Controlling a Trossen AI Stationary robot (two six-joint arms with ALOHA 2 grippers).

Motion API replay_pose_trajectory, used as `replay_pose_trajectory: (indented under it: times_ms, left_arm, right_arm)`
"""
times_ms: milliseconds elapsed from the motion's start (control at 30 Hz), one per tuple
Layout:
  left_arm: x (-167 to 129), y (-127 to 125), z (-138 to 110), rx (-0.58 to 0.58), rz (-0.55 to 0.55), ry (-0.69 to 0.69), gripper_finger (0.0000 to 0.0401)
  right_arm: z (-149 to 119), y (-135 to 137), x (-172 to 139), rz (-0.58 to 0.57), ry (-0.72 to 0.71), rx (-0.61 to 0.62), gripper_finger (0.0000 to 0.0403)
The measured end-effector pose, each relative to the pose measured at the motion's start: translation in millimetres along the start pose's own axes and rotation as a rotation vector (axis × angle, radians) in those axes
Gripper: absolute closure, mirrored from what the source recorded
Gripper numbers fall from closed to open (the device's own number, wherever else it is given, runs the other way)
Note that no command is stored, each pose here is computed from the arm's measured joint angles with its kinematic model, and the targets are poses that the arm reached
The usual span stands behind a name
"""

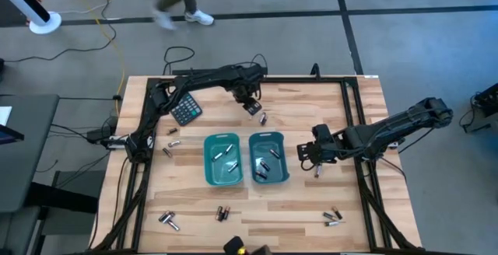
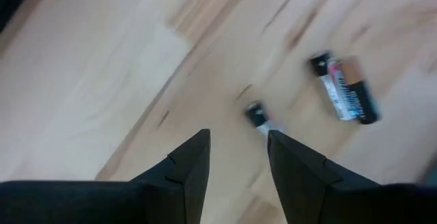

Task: Sort batteries
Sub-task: Put the black battery into the blue bin

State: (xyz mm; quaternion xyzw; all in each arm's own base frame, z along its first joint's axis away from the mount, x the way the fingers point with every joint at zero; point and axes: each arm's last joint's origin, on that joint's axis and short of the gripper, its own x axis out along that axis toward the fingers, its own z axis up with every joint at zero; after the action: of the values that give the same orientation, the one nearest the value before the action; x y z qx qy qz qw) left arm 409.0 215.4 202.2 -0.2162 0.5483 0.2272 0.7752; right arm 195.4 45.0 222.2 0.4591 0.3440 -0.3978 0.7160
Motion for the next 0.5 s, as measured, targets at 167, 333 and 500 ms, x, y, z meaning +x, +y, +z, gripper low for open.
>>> replay_pose_trajectory:
  times_ms: [167,333,500]
  left_arm:
    - [-6.1,-14.6,2.9,0.029,-0.016,-0.028,0.0260]
    - [-11.0,-23.4,3.2,0.033,-0.023,-0.027,0.0260]
    - [-12.9,-28.9,-0.3,-0.053,-0.021,0.005,0.0260]
  right_arm:
    - [-0.3,-0.1,-0.1,0.000,0.001,-0.002,0.0310]
    - [-0.3,-0.5,-0.1,-0.004,0.001,-0.029,0.0310]
    - [-0.2,-4.9,-0.3,-0.048,0.002,-0.046,0.0310]
